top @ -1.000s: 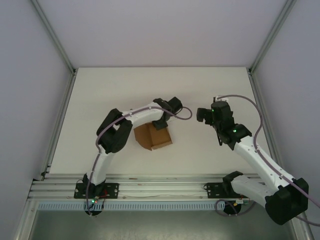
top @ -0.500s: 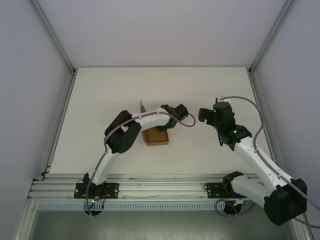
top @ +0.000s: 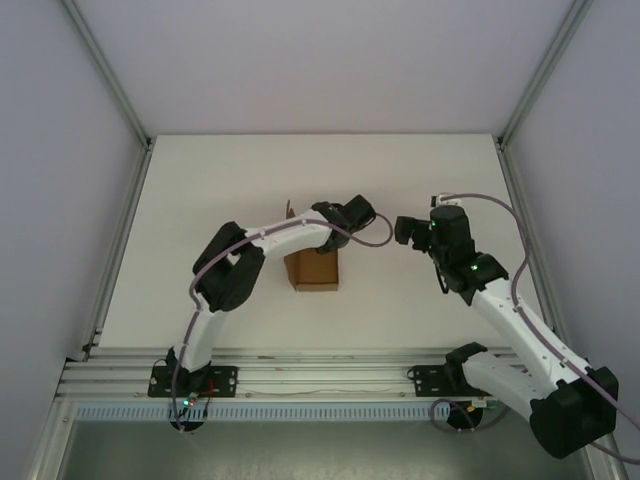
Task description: Assemble paper box
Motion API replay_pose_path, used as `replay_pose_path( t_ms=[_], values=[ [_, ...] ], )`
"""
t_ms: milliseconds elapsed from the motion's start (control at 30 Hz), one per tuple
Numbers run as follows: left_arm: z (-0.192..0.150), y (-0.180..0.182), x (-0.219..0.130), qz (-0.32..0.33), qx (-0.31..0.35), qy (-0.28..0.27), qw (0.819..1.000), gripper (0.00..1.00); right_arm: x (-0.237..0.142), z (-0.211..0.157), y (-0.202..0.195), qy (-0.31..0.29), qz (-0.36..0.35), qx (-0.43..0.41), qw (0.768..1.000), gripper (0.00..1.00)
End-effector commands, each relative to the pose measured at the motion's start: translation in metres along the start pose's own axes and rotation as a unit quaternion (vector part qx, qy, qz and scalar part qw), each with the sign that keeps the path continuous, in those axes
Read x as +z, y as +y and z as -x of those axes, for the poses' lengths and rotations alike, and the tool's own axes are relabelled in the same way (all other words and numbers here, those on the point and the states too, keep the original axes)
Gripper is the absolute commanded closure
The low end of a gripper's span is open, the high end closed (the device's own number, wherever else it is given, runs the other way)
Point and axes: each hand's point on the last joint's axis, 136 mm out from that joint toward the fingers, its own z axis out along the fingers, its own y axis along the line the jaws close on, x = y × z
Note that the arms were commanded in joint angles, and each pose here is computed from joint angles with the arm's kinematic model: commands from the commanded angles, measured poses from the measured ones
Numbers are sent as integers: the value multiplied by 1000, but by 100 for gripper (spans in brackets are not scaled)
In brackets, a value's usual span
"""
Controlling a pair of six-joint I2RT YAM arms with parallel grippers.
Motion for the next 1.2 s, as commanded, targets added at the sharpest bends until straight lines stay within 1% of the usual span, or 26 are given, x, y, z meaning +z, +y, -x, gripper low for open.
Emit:
replay_pose_path(
  t_ms=[0, 33, 67, 167, 233, 300, 367, 433, 500, 533, 600, 667, 700, 733, 767, 833, 900, 967, 1033, 1133, 1167],
  values=[
    [8, 12, -26, -16, -15, -45, 999, 19, -13, 16, -11, -24, -23, 12, 999, 0],
    [12, 14, -34, -21, -25, -61, 998, 8, -15, 17, -14, -27, -23, 14, 999, 0],
    [14, 17, -41, -27, -36, -75, 996, 0, -15, 18, -16, -27, -21, 19, 999, 0],
    [21, 32, -61, -26, -73, -121, 990, 0, -14, 21, -22, -23, -17, 35, 999, 0],
    [23, 56, -87, -25, -129, -170, 977, 0, -10, 22, -19, -12, -1, 35, 999, 0],
    [19, 84, -103, -21, -204, -201, 958, 0, -2, 22, -15, 0, 7, 31, 1000, 0],
    [1, 118, -114, -9, -312, -214, 926, 0, 8, 21, -5, 16, 28, 12, 999, 0],
    [-33, 148, -116, 3, -426, -207, 881, 0, 20, 21, 12, 34, 66, -13, 997, 0],
    [-73, 163, -108, 0, -519, -198, 832, 0, 29, 19, 39, 51, 128, -55, 989, 0],
    [-93, 164, -101, -5, -552, -193, 811, 0, 37, 10, 54, 69, 154, -94, 981, 0],
    [-133, 160, -84, -17, -609, -186, 771, 0, 53, -12, 85, 100, 192, -189, 958, 0],
    [-173, 151, -68, -13, -660, -160, 734, 0, 66, -35, 113, 139, 229, -269, 925, 1],
    [-192, 145, -61, -15, -677, -148, 721, 0, 73, -51, 127, 167, 250, -304, 904, 2],
    [-206, 138, -56, -15, -689, -138, 712, 0, 78, -60, 140, 181, 275, -334, 883, 3],
    [-218, 131, -51, -14, -698, -128, 704, 0, 83, -73, 151, 200, 298, -363, 860, 4],
    [-236, 117, -45, -13, -704, -113, 701, 0, 97, -94, 169, 237, 320, -409, 821, 8],
    [-247, 107, -41, -5, -705, -98, 702, 0, 113, -100, 185, 255, 327, -437, 798, 8],
    [-254, 101, -39, 3, -708, -92, 700, 0, 127, -114, 194, 280, 334, -455, 777, 10],
    [-255, 100, -37, 5, -709, -95, 698, 0, 140, -116, 201, 292, 330, -456, 773, 17],
    [-253, 100, -37, 0, -707, -97, 701, 0, 148, -123, 211, 308, 341, -443, 770, 28],
    [-253, 99, -36, 0, -705, -96, 703, 0, 150, -124, 213, 305, 341, -441, 772, 29]
  ],
)
